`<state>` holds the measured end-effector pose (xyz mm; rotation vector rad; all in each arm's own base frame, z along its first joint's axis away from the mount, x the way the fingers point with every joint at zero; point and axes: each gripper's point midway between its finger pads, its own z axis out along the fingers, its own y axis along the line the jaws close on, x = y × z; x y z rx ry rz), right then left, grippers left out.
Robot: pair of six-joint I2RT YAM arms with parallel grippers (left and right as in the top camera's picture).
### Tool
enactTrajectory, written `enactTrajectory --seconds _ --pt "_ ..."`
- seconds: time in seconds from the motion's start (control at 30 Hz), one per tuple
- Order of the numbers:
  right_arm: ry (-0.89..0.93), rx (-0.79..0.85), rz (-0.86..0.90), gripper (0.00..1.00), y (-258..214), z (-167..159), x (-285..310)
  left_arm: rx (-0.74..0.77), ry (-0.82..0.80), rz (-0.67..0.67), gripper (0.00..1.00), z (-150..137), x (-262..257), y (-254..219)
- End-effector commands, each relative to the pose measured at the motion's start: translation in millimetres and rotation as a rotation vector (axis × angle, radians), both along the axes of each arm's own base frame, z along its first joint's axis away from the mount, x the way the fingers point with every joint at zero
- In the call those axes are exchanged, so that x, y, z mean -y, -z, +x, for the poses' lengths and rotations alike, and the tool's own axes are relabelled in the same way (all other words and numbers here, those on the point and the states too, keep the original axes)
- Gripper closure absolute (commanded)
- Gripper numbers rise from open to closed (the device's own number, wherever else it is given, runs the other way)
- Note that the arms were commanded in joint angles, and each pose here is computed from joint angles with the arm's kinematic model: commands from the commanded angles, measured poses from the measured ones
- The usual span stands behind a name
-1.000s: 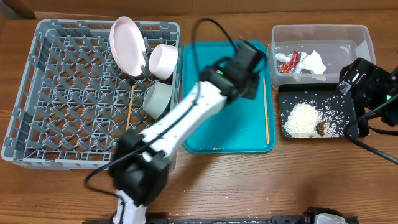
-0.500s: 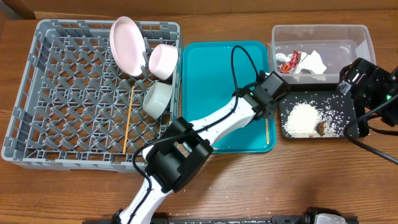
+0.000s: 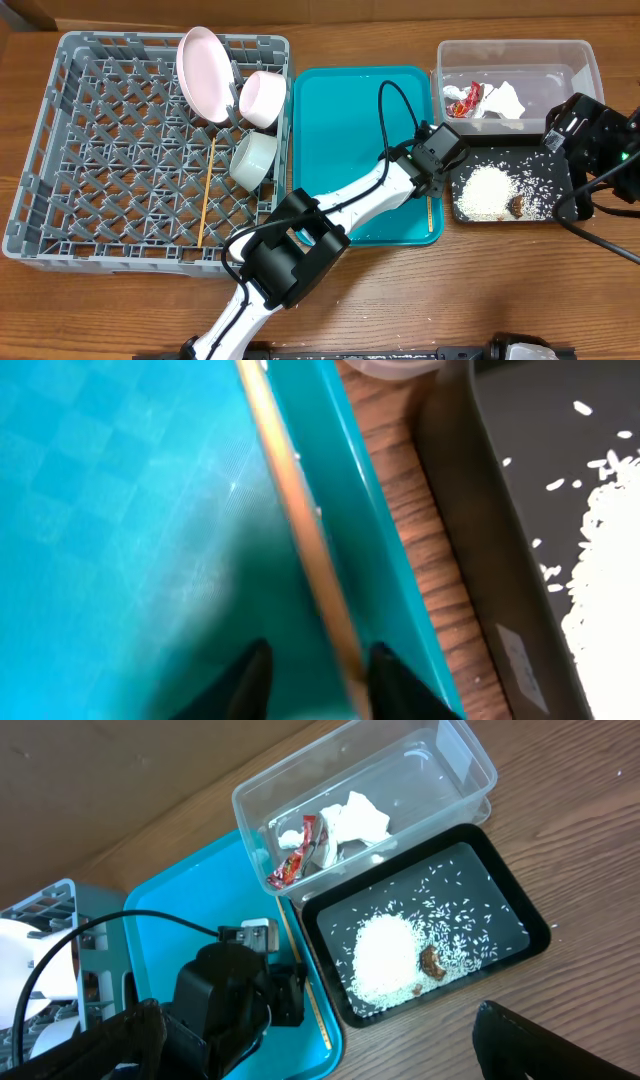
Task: Sort waste into correct bins and load items into the dishwasher
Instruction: 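Return the left gripper to the tray and grasp the second chopstick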
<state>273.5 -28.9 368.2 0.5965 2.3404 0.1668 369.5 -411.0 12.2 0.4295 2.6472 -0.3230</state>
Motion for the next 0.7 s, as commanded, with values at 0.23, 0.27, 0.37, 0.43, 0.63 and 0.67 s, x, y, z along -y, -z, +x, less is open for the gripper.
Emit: enactTrajectory --seconds 0.23,0.27,0.37,0.43,0.63,0.67 --pt "0.011 0.023 -0.008 0.00 -7 0 3 -0.038 0.012 0.070 0.81 -10 -11 21" --pt "0.011 0.023 -0.008 0.00 -7 0 3 -0.034 0.017 0.082 0.80 -10 -13 22" --pt "0.011 0.023 -0.008 0.00 -7 0 3 -0.021 0.004 0.109 0.76 -8 -18 22" --pt "0.011 0.023 -0.008 0.00 -7 0 3 -0.020 -0.001 0.127 0.76 -8 -22 23" --pt "0.011 0.023 -0.008 0.00 -7 0 3 -0.030 -0.001 0.138 0.78 -10 -24 29" --pt "0.010 0.023 -0.007 0.00 -7 0 3 -0.035 0.000 0.144 0.78 -11 -25 33"
